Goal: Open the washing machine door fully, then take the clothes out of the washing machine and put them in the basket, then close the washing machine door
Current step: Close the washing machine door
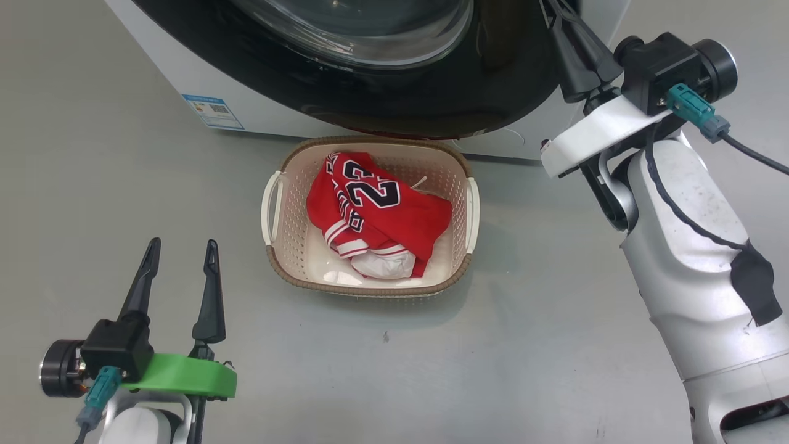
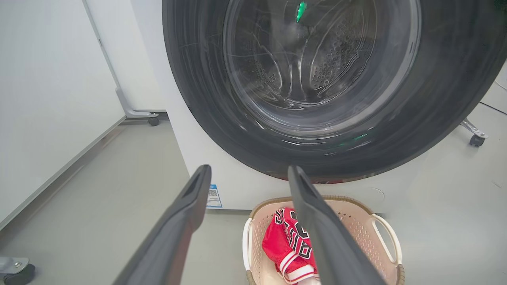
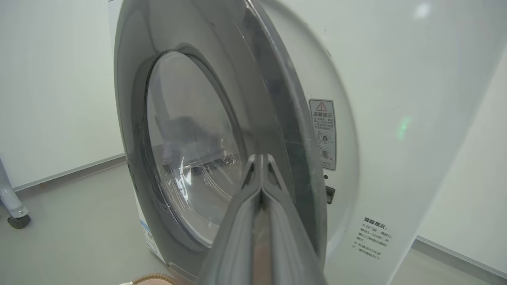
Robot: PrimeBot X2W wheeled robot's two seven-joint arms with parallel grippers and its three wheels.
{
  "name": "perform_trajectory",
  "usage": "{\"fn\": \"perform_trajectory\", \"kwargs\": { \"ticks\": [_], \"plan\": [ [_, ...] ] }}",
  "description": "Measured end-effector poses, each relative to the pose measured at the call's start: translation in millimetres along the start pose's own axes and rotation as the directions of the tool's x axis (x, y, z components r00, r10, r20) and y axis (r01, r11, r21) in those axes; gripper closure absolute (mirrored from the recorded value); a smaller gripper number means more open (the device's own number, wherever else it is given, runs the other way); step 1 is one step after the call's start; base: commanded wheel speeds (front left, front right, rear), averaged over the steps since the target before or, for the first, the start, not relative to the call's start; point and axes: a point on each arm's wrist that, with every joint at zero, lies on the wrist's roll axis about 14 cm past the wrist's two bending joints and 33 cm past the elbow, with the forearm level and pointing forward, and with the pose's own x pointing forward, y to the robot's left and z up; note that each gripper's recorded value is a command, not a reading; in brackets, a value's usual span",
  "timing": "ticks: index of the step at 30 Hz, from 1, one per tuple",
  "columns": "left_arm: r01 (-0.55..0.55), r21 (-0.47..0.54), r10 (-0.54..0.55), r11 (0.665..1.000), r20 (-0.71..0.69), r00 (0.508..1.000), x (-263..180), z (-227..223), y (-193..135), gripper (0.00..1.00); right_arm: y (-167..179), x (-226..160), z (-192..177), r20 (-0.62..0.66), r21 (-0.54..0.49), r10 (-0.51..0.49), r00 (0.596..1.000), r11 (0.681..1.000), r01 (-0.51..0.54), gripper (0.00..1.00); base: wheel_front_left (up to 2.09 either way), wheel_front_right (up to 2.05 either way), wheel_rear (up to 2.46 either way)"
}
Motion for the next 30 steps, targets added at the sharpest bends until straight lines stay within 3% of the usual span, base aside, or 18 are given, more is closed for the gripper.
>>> {"fn": "perform_trajectory", "kwargs": {
  "ticks": [16,30],
  "plan": [
    [-0.023,0.009,0.024,1.0,-0.043,0.999,0,-14,8,0.0,-9,25,-11,-0.027,0.021,0.0,1.0,1.0,0.0,1.0,0.0,0.0,0.0],
    [-0.001,0.004,0.001,1.0,-0.026,1.0,14,-11,1,0.0,-42,55,-7,-0.015,-0.015,-0.027,1.0,1.0,0.027,1.0,0.0,0.0,0.0]
  ]
}}
